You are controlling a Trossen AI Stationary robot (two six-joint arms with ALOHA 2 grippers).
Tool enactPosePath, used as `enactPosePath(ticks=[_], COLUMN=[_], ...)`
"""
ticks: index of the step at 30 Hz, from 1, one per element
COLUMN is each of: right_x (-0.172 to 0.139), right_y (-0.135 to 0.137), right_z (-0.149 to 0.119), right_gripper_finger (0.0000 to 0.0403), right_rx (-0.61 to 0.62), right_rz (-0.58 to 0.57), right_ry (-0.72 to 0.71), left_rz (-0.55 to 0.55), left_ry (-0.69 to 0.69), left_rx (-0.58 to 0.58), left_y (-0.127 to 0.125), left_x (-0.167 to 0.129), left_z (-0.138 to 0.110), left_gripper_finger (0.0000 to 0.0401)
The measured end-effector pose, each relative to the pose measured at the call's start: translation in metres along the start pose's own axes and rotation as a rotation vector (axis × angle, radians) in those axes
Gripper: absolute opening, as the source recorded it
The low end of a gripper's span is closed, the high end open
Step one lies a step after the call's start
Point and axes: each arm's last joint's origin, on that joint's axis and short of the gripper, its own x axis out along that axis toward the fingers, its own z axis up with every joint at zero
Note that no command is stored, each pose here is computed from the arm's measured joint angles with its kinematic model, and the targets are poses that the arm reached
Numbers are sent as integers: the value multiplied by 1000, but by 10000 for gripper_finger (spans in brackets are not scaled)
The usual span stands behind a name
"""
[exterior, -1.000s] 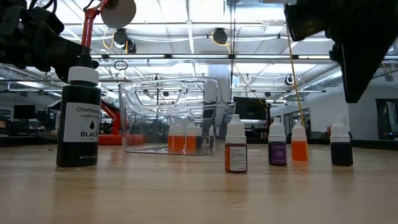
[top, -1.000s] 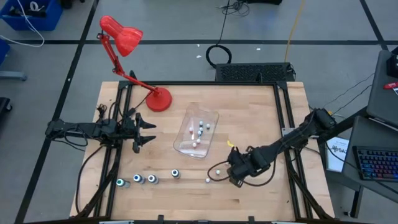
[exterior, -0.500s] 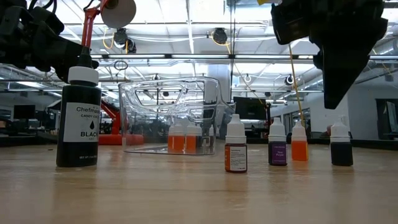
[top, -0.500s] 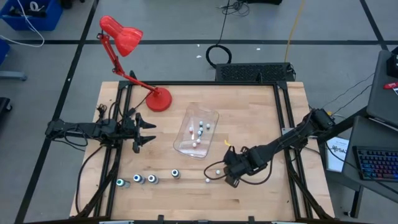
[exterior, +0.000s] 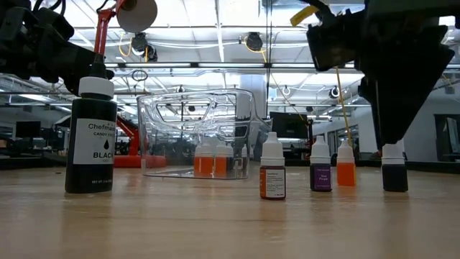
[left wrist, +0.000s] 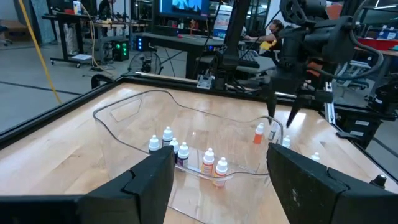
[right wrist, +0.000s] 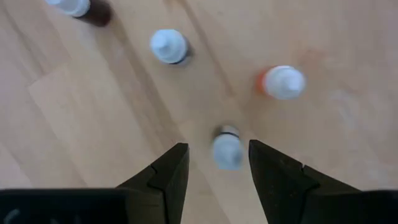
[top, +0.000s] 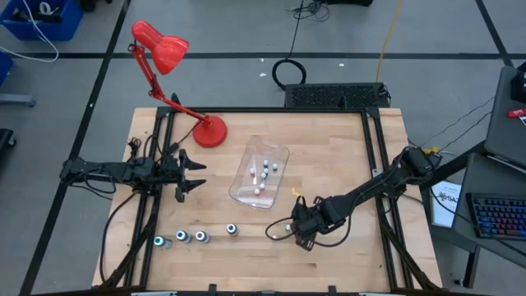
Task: Pick & Place food coloring
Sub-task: Put the small green food coloring bottle into the transparent bin
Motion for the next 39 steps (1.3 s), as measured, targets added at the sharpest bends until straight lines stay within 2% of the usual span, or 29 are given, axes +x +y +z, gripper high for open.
enactPosePath(ticks=[17,39], right_x=[11,19], right_y=[-5,-10], right_z=[-4,0], right_gripper_finger=[155,149], right_rx=[7,25], right_rz=[-24,19], right_ry=[18,16], left_rz=[0,0], left_ry=[0,0], left_rx=[0,0], left_y=[0,0], left_x=[0,0], left_z=[0,0], left_gripper_finger=[253,253])
